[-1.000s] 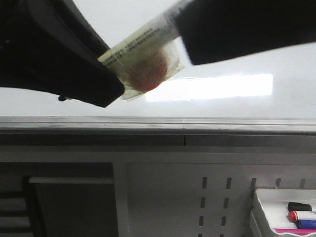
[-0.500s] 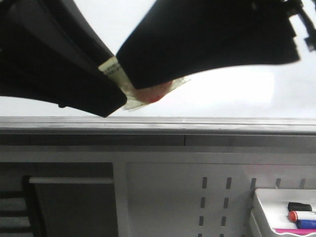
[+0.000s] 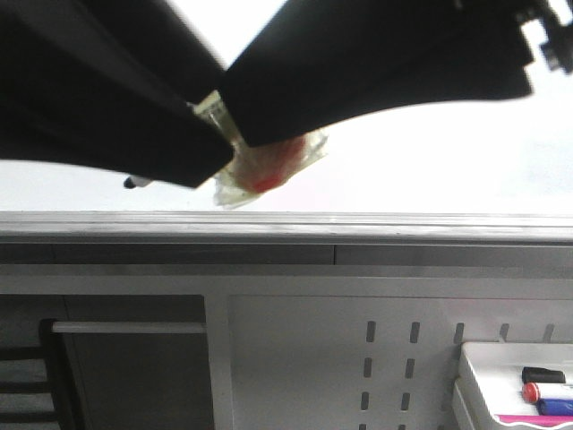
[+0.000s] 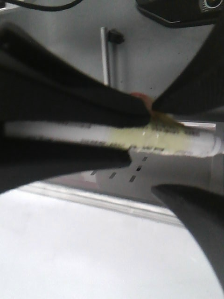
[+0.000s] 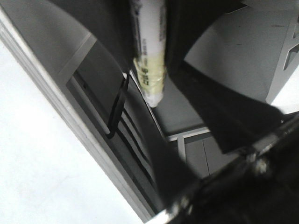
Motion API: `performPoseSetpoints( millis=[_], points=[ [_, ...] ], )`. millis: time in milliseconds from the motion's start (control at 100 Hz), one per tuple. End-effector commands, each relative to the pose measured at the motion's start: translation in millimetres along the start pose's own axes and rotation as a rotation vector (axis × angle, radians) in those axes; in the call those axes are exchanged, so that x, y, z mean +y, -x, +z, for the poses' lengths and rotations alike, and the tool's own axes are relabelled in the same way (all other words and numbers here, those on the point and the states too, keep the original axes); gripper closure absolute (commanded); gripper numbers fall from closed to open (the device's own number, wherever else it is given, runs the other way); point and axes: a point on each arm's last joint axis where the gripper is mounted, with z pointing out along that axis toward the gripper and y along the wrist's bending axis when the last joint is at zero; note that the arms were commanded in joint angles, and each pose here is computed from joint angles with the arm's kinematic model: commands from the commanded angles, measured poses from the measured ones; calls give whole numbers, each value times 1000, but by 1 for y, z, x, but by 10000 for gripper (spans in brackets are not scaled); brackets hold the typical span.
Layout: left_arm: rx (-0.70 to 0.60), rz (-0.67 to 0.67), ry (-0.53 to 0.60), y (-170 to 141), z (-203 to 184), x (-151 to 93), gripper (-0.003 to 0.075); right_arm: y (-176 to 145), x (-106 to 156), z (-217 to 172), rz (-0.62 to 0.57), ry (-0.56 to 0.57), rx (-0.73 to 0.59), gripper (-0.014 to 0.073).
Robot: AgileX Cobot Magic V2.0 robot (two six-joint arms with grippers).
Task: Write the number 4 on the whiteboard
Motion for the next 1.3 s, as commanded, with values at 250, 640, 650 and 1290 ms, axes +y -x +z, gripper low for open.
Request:
performPoseSetpoints(
  millis=[250,640,650,1290],
  points=[
    [-215,-271,240,4,-84,20,276,16,-21,-9,9,-109,-100,659],
    [-395,-558,540,-62,-158,-39,743,15,-106,-19,117,-465,-109,659],
    [-394,-560,546,-63,-158,-40,739,15,-108,-18,120,-469,-105,659],
    [-392,-601,575,-78,-149,-52,741,22,-161,9,169,-561,-63,638]
  ],
)
